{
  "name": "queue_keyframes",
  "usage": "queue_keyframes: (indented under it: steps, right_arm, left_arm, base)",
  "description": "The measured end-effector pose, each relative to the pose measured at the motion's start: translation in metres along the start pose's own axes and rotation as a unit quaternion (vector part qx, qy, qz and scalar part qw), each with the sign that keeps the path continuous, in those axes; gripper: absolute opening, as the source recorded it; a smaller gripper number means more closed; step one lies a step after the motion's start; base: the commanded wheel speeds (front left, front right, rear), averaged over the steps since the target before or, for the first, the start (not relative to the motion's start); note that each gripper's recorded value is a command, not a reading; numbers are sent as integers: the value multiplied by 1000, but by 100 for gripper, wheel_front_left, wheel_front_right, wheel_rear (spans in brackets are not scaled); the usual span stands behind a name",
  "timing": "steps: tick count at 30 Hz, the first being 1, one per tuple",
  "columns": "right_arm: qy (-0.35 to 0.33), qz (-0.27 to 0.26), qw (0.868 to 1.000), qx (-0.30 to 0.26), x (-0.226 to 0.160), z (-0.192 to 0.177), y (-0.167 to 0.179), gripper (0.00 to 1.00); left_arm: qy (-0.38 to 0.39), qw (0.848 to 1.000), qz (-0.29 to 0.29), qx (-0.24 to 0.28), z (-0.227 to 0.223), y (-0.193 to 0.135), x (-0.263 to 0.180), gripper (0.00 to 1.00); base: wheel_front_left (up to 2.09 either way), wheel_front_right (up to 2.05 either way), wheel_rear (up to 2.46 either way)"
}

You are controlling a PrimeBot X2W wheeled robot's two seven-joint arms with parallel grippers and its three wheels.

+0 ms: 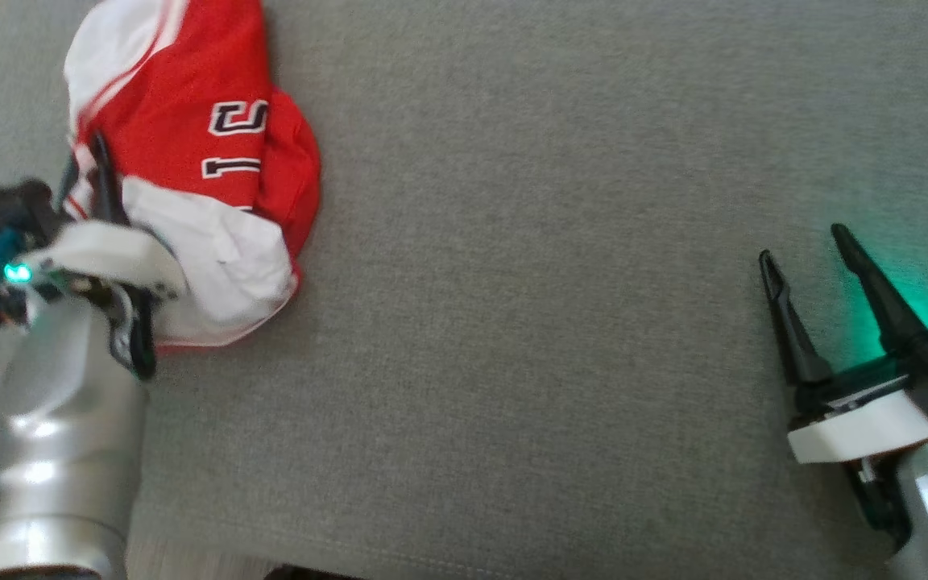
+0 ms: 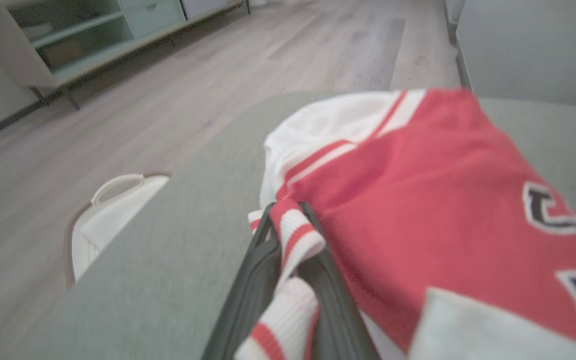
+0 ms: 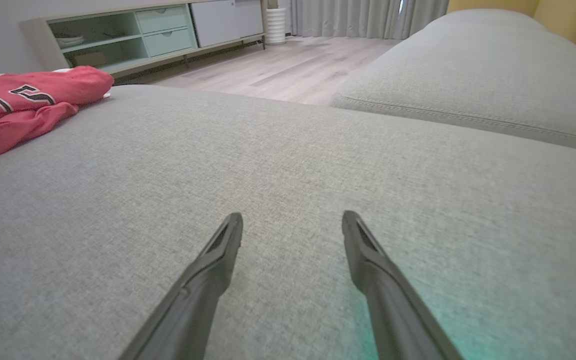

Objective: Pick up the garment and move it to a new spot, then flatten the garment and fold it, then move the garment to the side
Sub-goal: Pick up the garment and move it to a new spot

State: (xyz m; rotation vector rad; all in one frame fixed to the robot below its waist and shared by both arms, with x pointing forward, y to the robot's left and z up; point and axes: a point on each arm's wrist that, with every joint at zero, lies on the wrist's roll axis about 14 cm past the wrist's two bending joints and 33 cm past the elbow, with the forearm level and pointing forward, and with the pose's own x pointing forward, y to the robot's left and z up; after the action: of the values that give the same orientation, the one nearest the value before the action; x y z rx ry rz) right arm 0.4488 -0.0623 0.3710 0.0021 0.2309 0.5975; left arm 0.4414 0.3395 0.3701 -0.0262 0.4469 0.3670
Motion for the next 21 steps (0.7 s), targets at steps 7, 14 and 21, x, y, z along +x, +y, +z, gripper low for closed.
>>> queue_keyframes:
  steps: [7,14,21]
  right_arm:
    - [-5,-33,999,16,-22,9,7,100]
    - [-50,-78,995,26,-53,45,8,100]
    - [-77,-148,986,27,-106,62,-7,100]
  left_arm:
    - [-182,978,-72,70,129,-44,-1,0]
    - [-291,936,-165,107,210,-111,-38,0]
    - [-364,882,-273,121,267,-200,-99,0]
  base:
    - [0,0,0]
    - [0,0,0]
    - [0,0,0]
